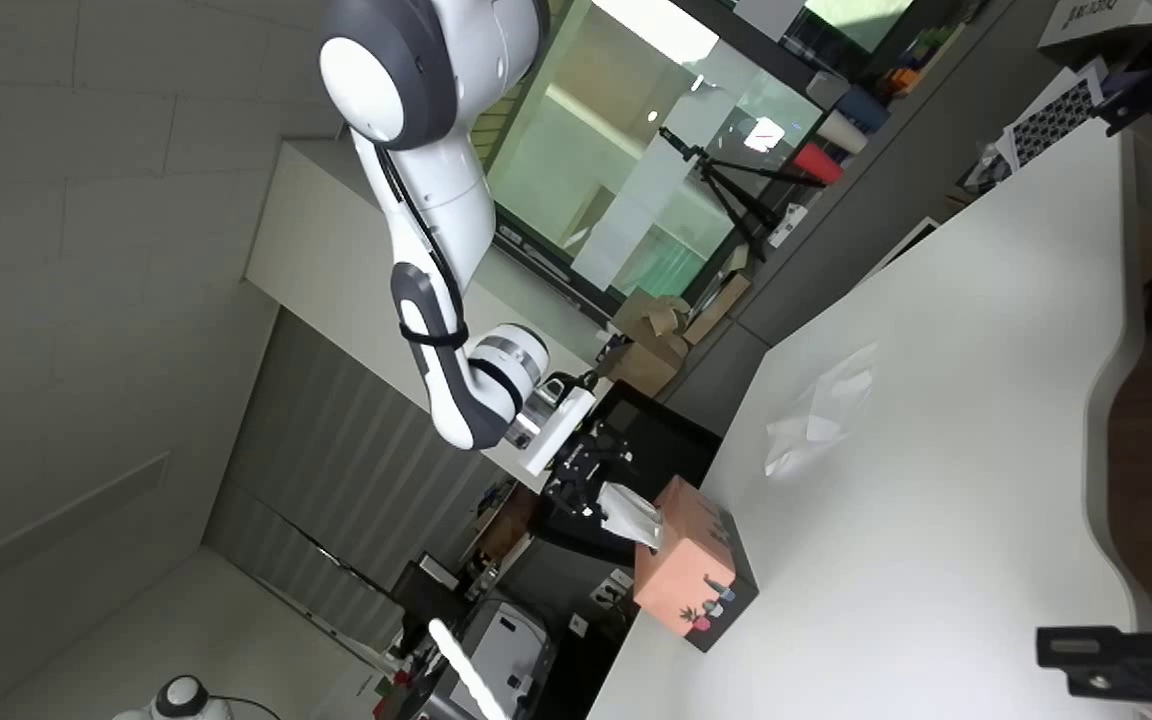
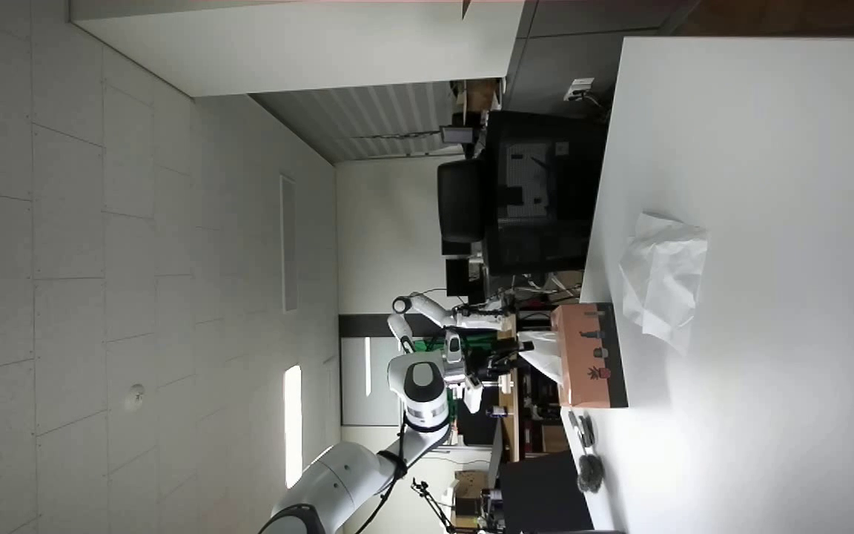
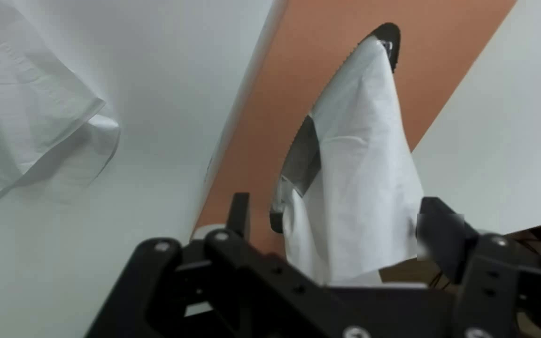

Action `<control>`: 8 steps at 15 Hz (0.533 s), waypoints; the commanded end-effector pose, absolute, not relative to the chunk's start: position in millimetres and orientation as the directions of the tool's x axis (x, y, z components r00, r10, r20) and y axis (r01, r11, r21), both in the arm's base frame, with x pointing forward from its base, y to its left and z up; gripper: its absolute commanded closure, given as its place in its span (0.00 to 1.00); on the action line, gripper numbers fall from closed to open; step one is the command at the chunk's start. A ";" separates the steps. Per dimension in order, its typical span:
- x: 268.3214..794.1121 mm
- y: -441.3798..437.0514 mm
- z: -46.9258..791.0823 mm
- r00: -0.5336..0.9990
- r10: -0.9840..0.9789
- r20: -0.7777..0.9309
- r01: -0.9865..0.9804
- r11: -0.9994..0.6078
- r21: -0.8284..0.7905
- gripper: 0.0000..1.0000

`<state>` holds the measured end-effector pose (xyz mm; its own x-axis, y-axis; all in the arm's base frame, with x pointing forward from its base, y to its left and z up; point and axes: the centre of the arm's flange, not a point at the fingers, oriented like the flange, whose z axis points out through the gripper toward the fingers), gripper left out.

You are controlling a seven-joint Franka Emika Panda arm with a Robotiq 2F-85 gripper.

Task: Remove one serviette from the box and place it on the table

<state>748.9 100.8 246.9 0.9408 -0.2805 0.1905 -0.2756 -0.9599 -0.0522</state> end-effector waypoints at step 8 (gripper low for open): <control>768.6 102.5 224.5 0.924 -0.346 0.159 -0.347 -0.937 -0.022 0.88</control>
